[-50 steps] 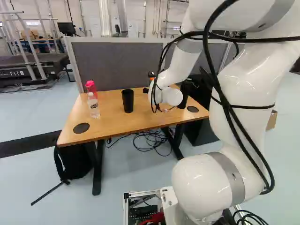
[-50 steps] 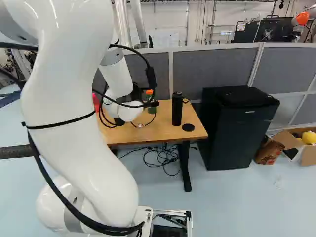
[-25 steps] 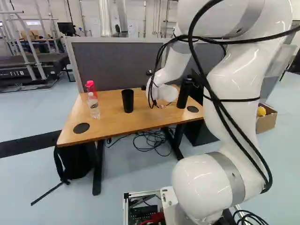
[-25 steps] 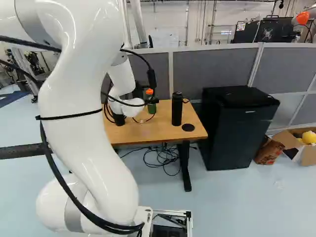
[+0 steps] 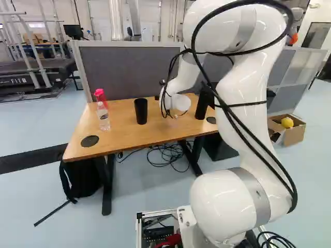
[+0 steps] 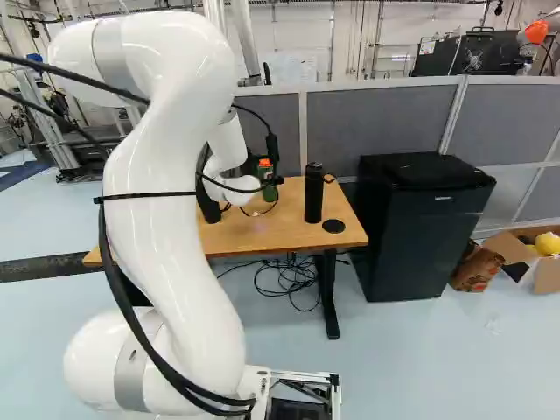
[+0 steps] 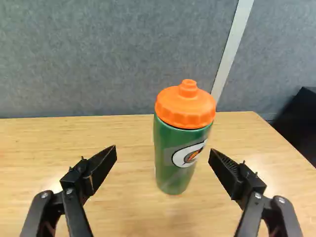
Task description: Pick up the green bottle from the table
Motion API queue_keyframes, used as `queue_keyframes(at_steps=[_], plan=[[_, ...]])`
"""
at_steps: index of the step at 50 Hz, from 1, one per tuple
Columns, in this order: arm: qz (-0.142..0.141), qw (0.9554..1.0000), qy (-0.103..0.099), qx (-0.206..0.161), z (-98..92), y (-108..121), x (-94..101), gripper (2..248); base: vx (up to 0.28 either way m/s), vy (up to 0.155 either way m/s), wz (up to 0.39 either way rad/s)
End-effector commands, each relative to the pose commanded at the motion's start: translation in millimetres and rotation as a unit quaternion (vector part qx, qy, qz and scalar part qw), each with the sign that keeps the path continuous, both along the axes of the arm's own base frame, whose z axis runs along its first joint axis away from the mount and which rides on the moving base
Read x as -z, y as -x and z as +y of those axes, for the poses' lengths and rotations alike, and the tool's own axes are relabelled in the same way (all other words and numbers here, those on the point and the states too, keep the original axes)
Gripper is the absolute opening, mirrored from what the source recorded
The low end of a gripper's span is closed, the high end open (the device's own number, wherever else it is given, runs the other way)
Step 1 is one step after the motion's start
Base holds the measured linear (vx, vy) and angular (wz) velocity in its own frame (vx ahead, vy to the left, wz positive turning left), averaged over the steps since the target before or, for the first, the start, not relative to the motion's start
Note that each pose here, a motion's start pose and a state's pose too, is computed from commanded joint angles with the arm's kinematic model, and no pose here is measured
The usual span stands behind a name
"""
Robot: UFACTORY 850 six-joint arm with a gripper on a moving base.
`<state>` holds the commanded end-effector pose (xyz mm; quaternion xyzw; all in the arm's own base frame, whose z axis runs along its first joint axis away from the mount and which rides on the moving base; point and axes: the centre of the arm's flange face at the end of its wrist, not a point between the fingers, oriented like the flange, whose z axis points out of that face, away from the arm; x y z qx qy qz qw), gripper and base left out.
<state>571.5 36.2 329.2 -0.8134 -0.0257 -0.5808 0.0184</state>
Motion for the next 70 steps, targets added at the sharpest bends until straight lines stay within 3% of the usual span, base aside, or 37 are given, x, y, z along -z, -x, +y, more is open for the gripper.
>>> queue_keyframes(at_steps=[24,39,40,45,46,50,51,55,56,70], plan=[[0.003,0.9999,0.0,0.017,-17.8,-46,34.9,247,0.0,0.0,0.0],[-0.002,0.9997,0.0,0.023,-25.4,-62,40.9,243,0.0,0.0,0.0],[-0.002,0.9997,0.0,0.023,-25.5,-63,40.9,182,0.0,0.0,0.0],[-0.002,0.9997,0.0,0.023,-25.7,-63,41.1,182,0.0,0.0,0.0],[-0.002,0.9997,0.0,0.023,-25.7,-63,41.1,115,0.0,0.0,0.0],[-0.002,0.9997,0.0,0.023,-25.7,-63,41.1,115,0.0,0.0,0.0],[-0.002,0.9997,0.0,0.023,-25.7,-63,41.1,49,0.0,0.0,0.0],[-0.002,0.9997,0.0,0.023,-25.7,-63,41.1,49,0.0,0.0,0.0],[-0.002,0.9997,0.0,0.023,-25.7,-63,41.1,14,0.0,0.0,0.0],[-0.003,0.9997,0.0,0.023,-25.7,-62,39.7,13,0.0,0.0,0.0]])
